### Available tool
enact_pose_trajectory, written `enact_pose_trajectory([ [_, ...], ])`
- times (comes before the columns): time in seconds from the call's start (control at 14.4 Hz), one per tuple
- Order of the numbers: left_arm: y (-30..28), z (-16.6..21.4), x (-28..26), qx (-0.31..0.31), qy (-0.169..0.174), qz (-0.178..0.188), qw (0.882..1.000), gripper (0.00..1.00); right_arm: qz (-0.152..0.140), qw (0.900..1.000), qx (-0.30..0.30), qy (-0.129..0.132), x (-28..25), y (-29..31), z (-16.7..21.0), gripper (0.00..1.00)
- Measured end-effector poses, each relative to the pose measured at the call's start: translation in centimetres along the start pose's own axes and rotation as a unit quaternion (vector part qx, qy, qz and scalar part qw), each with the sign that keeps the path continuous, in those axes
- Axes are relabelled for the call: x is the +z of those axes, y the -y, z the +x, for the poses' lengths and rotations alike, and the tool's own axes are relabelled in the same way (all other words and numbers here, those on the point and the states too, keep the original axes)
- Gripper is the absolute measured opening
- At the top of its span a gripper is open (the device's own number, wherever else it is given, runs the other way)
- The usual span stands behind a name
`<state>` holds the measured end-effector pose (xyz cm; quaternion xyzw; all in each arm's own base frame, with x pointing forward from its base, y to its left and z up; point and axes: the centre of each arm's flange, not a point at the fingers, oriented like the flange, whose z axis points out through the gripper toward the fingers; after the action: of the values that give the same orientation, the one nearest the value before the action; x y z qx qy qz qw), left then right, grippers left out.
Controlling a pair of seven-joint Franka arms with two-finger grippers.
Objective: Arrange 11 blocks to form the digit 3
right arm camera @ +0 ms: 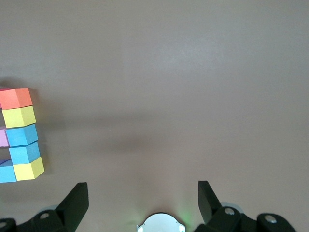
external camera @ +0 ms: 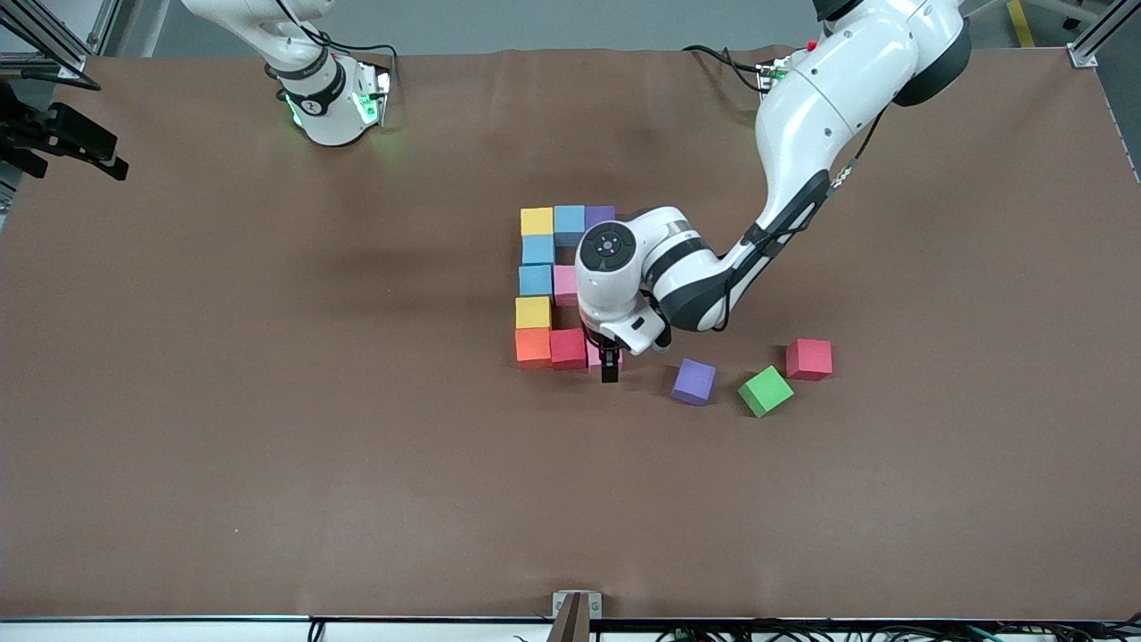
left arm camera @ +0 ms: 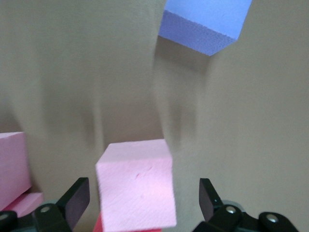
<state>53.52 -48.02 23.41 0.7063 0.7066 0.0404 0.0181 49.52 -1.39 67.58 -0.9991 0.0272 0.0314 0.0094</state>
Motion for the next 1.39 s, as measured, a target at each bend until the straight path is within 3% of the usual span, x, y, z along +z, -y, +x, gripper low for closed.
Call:
enact_pose_trajectory([
  [0.21, 1.2, -0.7, -3.2, 0.023, -0.002, 0.003, 1.0, 1.0, 0.0, 1.0, 0.0, 0.0, 0.0, 0.0, 0.0, 1.0],
  [0.42, 0.5, 1.0, -8.1, 0.085, 0.013, -0.009, 0.996, 1.0, 0.0, 1.0, 0.0, -0.001, -0.2, 0.0, 0.0, 1.0],
  [0.76, -3.2, 7.8, -13.5, 0.229, 0.05, 0.013, 0.972, 1.0, 0.0, 1.0, 0.0, -0.002, -0.2, 0.0, -0.1, 1.0],
  [0.97, -5.4, 12.6, -15.4, 0.322, 0.066, 0.027, 0.944, 1.0, 0.0, 1.0, 0.0, -0.002, -0.3, 0.0, -0.1, 1.0],
  [1.18, -7.3, 16.7, -16.7, 0.407, 0.064, 0.019, 0.911, 1.0, 0.0, 1.0, -0.003, -0.002, -0.2, 0.1, -0.1, 1.0],
  [1.25, -7.8, 17.9, -17.1, 0.439, 0.063, 0.014, 0.896, 1.0, 0.0, 1.0, -0.007, -0.001, -0.2, 0.1, -0.1, 1.0],
  [1.39, -8.6, 19.8, -17.7, 0.515, 0.059, 0.007, 0.855, 1.0, 0.0, 1.0, -0.013, 0.003, -0.2, 0.1, -0.2, 1.0],
])
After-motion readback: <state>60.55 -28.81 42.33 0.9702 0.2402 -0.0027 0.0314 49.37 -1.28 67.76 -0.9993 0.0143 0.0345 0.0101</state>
